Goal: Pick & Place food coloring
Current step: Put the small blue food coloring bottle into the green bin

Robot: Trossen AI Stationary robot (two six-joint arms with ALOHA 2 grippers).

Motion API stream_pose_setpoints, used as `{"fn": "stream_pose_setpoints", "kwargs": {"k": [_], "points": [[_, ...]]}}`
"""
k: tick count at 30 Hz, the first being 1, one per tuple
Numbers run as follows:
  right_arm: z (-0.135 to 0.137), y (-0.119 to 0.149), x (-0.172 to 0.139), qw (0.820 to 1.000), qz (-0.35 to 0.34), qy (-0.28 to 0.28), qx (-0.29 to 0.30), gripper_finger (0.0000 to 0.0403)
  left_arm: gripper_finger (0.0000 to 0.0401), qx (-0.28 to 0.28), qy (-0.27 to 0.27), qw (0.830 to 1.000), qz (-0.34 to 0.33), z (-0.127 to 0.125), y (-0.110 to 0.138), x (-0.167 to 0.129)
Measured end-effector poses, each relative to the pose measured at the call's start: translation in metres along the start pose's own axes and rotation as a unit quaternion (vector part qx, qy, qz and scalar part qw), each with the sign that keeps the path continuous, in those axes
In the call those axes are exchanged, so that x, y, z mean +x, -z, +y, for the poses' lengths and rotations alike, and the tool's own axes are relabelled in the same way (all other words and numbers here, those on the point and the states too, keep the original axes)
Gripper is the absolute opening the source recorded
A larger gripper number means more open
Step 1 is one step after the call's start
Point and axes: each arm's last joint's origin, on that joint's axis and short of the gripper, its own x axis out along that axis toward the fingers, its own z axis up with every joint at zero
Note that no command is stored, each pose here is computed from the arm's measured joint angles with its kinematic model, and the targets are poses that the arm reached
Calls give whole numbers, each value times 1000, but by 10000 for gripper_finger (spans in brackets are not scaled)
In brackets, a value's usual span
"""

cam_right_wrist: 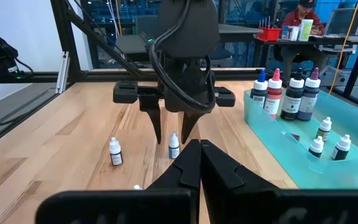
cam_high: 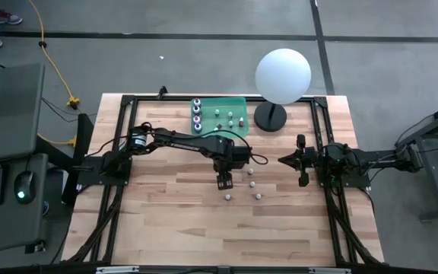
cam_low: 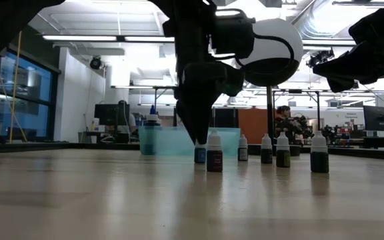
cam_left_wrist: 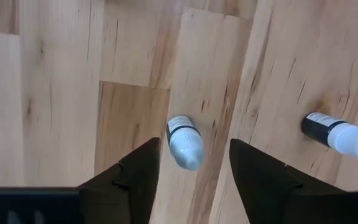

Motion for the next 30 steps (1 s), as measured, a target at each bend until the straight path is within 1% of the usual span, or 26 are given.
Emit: {"fn": "stream_pose_setpoints", "kwargs": {"k": [6, 12, 25, 30], "points": [[0, 0, 0, 1000, 0, 0, 0, 0, 158, -1, 0, 1000, -3, 0, -1, 0], [0, 0, 0, 1000, 0, 0, 0, 0, 142, -3, 0, 1000, -4, 0, -1, 0], [0, 0, 0, 1000, 0, 0, 0, 0, 140, -11, 0, 1000, -9, 0, -2, 0], [0, 0, 0, 1000, 0, 0, 0, 0, 140, -13, -2, 1000, 0, 1, 2, 5]]}}
